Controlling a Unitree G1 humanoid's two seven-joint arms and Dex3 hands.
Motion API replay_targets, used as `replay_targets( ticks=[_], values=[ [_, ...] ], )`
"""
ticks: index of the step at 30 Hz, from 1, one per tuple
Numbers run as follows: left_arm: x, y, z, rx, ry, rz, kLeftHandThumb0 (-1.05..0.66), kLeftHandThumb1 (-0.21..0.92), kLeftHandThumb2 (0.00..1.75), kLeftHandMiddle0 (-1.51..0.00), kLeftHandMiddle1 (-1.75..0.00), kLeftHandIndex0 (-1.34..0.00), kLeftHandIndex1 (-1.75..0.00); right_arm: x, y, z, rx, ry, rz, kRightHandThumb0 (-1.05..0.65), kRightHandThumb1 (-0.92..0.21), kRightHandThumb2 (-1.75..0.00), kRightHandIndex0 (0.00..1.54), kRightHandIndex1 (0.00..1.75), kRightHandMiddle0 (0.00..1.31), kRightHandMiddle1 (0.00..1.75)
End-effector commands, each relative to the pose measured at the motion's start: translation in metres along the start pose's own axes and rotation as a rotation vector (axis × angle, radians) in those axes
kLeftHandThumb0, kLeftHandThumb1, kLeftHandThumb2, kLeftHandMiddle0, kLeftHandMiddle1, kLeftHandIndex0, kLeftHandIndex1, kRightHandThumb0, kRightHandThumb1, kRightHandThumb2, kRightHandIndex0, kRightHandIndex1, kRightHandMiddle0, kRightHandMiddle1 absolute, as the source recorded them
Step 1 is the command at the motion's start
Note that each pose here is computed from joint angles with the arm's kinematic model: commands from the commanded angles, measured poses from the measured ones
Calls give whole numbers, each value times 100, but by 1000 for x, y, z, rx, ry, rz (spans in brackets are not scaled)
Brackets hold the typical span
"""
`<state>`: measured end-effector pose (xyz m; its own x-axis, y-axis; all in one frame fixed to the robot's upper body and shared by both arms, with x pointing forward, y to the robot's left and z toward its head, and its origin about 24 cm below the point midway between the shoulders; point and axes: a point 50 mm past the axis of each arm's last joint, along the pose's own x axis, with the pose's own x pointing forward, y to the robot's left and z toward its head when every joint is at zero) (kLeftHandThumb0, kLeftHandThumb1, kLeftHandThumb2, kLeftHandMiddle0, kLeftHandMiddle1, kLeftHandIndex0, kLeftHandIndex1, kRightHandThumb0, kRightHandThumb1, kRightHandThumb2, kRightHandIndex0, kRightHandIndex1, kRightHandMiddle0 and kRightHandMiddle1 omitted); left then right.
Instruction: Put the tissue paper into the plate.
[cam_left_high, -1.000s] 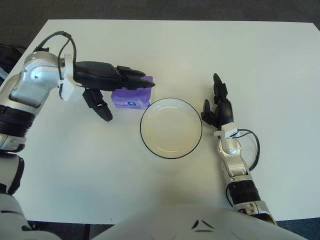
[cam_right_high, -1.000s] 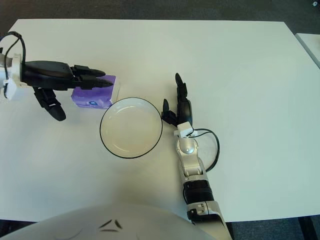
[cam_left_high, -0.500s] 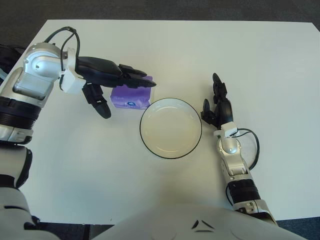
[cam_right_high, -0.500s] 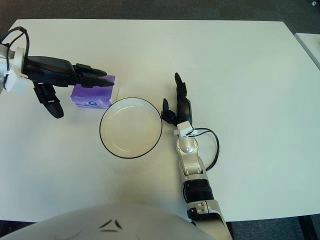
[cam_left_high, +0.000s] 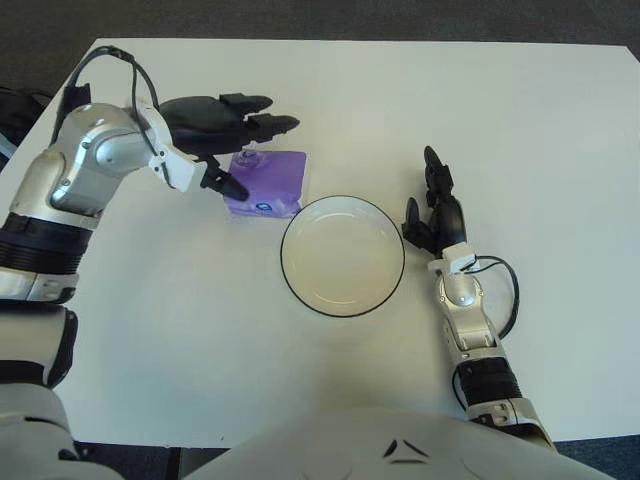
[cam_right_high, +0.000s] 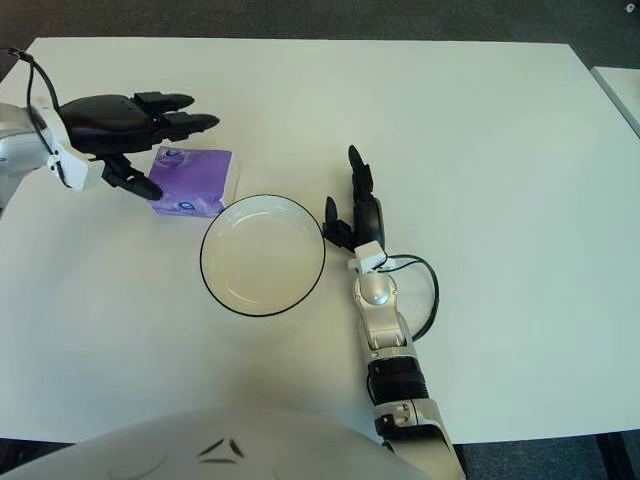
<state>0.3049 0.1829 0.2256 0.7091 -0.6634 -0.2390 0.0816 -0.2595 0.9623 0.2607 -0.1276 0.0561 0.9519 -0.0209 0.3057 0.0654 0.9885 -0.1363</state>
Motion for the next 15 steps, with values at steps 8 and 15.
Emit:
replay_targets(
  ticks=[8,15],
  values=[
    [4,-4,1,90,85,17,-104,92,58,0,0,0,0,-16,-2,-23,-8,139,-4,-81,-92,-90,4,0,0,18],
    [16,-15,-3,142,112,-45,-101,92,57,0,0,0,0,-16,-4,-23,-17,138,-12,-81,-92,-90,4,0,0,19]
  ],
)
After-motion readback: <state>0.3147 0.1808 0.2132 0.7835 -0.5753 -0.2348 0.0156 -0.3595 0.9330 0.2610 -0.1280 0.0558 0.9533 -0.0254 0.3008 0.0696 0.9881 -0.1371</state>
